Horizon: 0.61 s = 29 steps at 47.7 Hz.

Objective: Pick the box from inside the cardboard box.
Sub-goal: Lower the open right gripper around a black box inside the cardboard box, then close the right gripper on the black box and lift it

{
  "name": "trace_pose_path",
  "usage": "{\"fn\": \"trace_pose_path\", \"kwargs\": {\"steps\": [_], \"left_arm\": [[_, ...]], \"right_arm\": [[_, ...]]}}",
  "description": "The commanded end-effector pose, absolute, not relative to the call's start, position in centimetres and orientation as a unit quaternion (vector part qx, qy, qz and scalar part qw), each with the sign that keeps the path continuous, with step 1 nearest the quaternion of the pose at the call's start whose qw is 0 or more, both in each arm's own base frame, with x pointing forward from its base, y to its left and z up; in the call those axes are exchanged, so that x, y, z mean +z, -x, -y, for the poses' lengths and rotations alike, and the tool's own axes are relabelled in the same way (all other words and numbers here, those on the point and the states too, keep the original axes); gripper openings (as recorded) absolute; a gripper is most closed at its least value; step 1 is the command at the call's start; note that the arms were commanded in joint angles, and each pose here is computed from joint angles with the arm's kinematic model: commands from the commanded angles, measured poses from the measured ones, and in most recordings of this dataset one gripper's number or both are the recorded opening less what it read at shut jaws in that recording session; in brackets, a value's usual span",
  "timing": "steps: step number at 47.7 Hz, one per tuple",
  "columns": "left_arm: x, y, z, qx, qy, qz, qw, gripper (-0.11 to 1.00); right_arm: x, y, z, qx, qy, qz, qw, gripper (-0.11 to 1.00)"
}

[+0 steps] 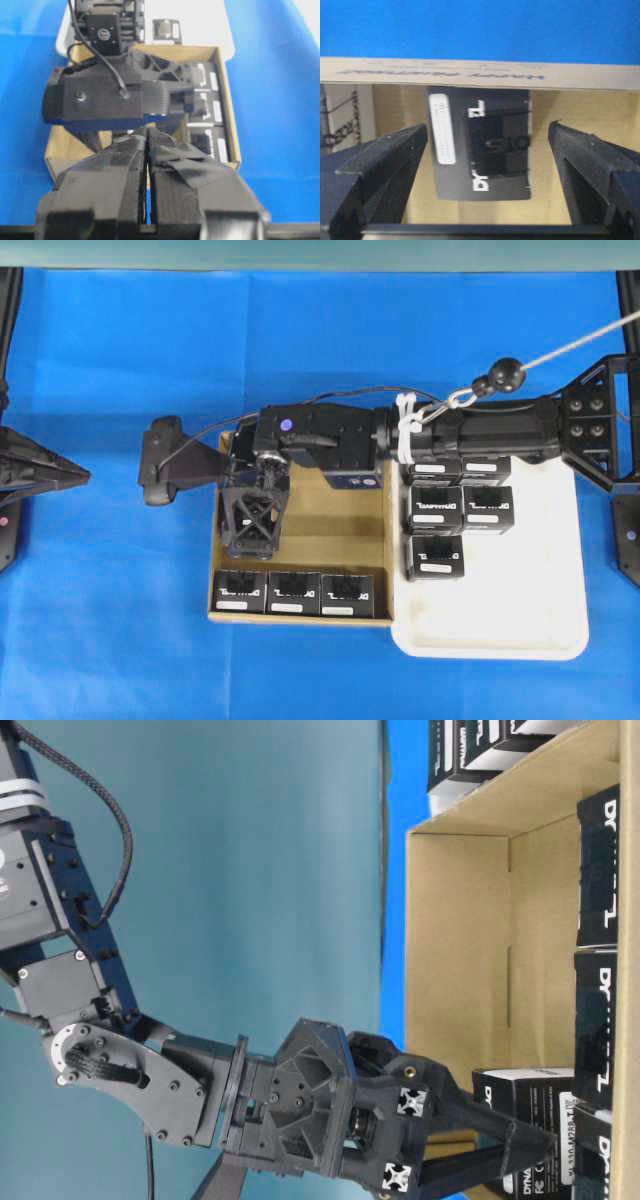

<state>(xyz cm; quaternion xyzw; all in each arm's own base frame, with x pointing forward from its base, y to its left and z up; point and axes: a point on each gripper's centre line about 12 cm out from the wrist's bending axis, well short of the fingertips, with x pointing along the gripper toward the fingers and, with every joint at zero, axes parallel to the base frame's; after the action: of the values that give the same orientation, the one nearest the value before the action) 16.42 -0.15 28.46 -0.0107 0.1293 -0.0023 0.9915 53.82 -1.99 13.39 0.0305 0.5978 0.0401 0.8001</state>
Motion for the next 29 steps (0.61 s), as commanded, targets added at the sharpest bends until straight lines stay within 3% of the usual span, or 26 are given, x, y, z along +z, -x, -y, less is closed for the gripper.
{"fn": "trace_pose_path", "kwargs": {"steps": [1,29], "left_arm": [[29.7,-16.6,0.1,-0.002,0.011,-0.114,0.993,-0.04],[29.7,-16.7,0.1,-0.001,0.012,-0.108,0.994,-0.04]], "right_arm": [[14.1,-54.0,1.0,0.049,-0.024,-0.594,0.803,0.98],[11.0,-53.8,0.6,0.046,-0.025,-0.603,0.796,0.98]]}}
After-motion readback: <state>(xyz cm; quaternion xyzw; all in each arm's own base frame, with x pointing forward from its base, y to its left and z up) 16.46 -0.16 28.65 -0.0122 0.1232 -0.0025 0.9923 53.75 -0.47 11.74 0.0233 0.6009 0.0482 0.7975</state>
